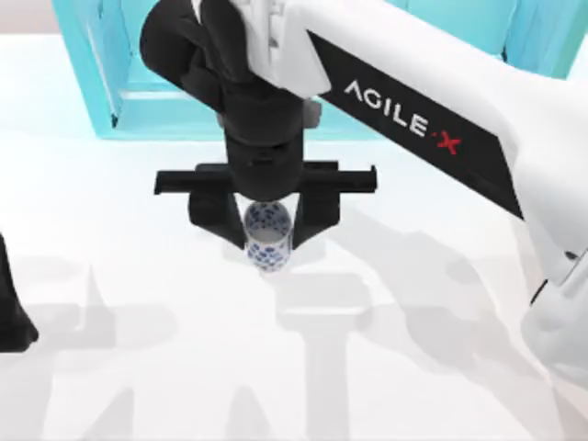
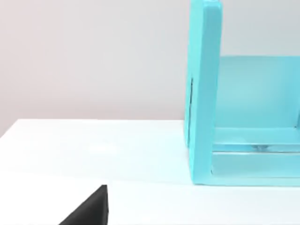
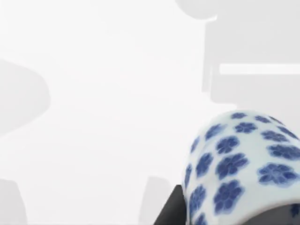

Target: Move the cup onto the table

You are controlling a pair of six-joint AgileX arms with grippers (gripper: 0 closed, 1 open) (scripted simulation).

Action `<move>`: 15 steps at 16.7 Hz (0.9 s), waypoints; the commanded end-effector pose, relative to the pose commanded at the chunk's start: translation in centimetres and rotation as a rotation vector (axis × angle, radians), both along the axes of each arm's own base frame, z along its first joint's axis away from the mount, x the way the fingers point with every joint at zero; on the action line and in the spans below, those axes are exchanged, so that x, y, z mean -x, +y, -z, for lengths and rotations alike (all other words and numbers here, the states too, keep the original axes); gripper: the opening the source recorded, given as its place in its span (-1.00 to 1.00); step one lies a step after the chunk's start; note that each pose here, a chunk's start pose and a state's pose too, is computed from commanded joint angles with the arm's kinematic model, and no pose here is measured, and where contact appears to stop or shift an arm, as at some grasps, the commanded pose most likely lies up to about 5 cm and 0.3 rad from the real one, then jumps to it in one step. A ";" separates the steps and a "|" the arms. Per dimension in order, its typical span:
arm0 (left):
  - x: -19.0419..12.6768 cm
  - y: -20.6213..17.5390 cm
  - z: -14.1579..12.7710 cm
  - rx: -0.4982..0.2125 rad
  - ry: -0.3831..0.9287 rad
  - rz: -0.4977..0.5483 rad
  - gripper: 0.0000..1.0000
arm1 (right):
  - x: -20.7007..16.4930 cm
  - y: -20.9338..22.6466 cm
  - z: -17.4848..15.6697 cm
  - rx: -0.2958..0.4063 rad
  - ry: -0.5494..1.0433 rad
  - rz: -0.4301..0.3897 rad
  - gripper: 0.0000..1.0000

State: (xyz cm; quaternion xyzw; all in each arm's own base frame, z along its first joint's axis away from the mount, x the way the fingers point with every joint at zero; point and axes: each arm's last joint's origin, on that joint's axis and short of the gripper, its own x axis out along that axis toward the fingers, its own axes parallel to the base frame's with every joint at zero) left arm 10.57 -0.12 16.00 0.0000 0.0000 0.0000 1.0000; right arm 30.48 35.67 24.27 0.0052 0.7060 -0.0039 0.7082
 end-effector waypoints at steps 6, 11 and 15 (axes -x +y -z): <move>0.0 0.0 0.0 0.000 0.000 0.000 1.00 | 0.0 0.1 4.6 0.010 0.010 -0.003 -1.00; 0.0 0.0 0.0 0.000 0.000 0.000 1.00 | 0.1 0.0 5.8 0.004 0.003 -0.003 -1.00; 0.0 0.0 0.0 0.000 0.000 0.000 1.00 | 0.1 0.0 5.8 0.004 0.003 -0.003 -0.70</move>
